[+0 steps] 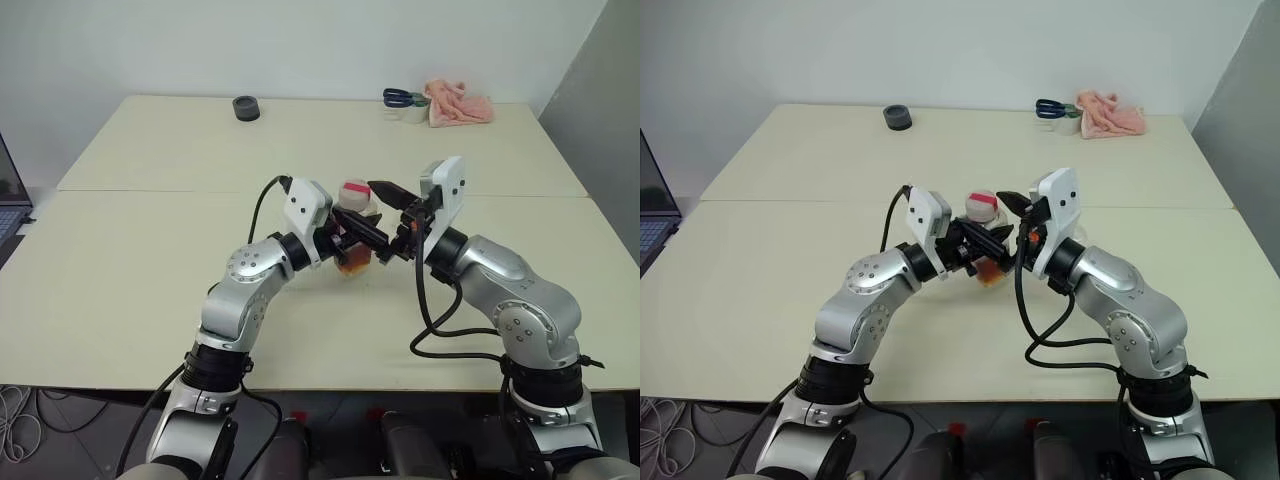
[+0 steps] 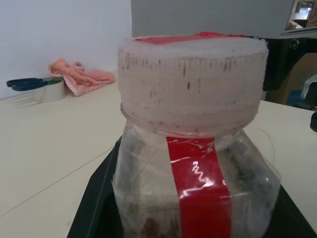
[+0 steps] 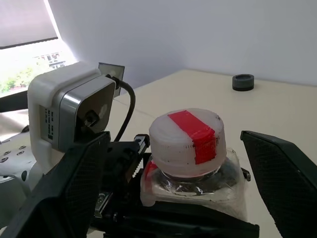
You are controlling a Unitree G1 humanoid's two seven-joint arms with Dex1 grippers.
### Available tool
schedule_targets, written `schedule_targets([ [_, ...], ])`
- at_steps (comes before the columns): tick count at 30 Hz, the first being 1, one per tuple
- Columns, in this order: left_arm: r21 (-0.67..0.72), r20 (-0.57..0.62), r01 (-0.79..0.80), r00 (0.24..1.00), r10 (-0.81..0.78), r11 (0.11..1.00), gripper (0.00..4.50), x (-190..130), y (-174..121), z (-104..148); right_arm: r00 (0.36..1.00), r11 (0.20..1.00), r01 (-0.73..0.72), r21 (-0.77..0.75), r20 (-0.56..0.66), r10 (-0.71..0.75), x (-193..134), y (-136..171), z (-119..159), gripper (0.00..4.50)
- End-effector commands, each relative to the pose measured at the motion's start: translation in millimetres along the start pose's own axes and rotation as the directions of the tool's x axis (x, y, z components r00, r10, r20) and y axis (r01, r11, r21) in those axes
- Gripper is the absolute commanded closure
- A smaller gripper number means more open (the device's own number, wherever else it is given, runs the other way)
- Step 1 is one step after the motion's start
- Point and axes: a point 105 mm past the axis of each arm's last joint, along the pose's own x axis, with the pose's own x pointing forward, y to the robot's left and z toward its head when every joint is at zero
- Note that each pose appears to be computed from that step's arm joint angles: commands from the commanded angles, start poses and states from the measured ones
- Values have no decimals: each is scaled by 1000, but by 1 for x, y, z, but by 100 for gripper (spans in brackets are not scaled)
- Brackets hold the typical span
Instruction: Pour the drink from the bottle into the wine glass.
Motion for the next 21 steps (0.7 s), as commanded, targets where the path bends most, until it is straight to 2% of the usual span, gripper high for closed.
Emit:
schedule_targets([
  [1, 48, 58, 18, 998, -21, 999, 269, 1, -7, 18, 999, 1000, -1, -24, 52, 3, 1, 2, 11, 0],
  [6, 44, 63, 15, 998, -18, 999, 269, 1, -7, 20, 998, 1000, -1, -29, 58, 2, 3, 1, 11, 0],
  [7, 44, 63, 14, 998, -17, 999, 269, 1, -7, 20, 998, 1000, 3, -29, 59, -1, 3, 1, 11, 18],
  [9, 51, 60, 12, 998, -15, 999, 269, 1, -6, 20, 998, 1000, 9, -29, 62, -7, 3, -1, 11, 58],
  [15, 46, 57, 17, 998, -20, 999, 269, 1, -10, 18, 997, 999, 18, -32, 74, -15, 2, -2, 11, 265],
  [21, 42, 39, 50, 998, -52, 998, 269, -5, -14, 17, 996, 999, 12, -38, 86, -9, 3, -3, 14, 265],
])
